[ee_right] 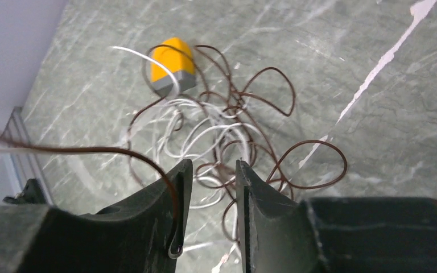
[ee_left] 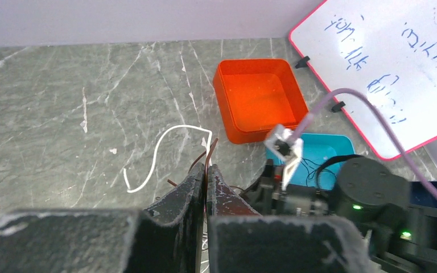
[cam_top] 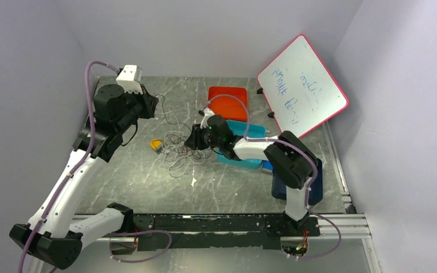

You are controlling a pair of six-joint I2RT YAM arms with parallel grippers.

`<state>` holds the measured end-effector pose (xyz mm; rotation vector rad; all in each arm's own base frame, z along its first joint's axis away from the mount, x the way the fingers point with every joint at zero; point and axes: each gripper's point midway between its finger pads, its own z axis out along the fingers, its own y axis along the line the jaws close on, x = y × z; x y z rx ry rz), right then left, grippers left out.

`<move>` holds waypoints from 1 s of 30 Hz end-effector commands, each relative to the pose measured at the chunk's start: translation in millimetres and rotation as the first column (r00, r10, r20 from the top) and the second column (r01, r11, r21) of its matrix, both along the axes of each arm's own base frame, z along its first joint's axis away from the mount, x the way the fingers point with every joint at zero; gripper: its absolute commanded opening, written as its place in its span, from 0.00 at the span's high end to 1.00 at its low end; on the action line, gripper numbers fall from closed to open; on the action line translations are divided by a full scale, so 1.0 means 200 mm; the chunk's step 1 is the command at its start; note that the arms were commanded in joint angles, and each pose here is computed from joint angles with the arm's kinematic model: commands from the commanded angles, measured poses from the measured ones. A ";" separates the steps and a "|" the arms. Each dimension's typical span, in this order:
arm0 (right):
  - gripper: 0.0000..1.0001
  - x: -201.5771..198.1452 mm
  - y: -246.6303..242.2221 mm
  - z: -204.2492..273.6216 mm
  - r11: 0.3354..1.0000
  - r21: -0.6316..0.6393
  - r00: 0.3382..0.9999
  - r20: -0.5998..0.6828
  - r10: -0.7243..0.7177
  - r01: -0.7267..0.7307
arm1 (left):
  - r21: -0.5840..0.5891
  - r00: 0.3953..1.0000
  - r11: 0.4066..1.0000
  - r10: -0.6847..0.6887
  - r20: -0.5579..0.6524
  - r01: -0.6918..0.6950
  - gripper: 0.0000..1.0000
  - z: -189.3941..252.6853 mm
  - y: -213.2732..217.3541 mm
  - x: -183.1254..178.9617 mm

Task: Untangle the cables

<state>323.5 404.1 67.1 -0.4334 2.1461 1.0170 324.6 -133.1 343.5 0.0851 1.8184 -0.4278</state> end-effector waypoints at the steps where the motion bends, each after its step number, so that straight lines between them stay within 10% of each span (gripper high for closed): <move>1: 0.60 -0.04 -0.04 0.23 0.997 0.062 0.990 0.134 0.034 -0.043 | 0.030 0.999 0.999 0.037 0.022 -0.038 0.93 0.04 0.06 -0.01; 30: 0.25 -0.07 -0.54 0.74 0.976 -0.014 0.878 0.440 -0.188 0.216 | 0.091 0.999 0.995 -0.039 0.023 0.037 0.93 -0.04 0.04 -0.04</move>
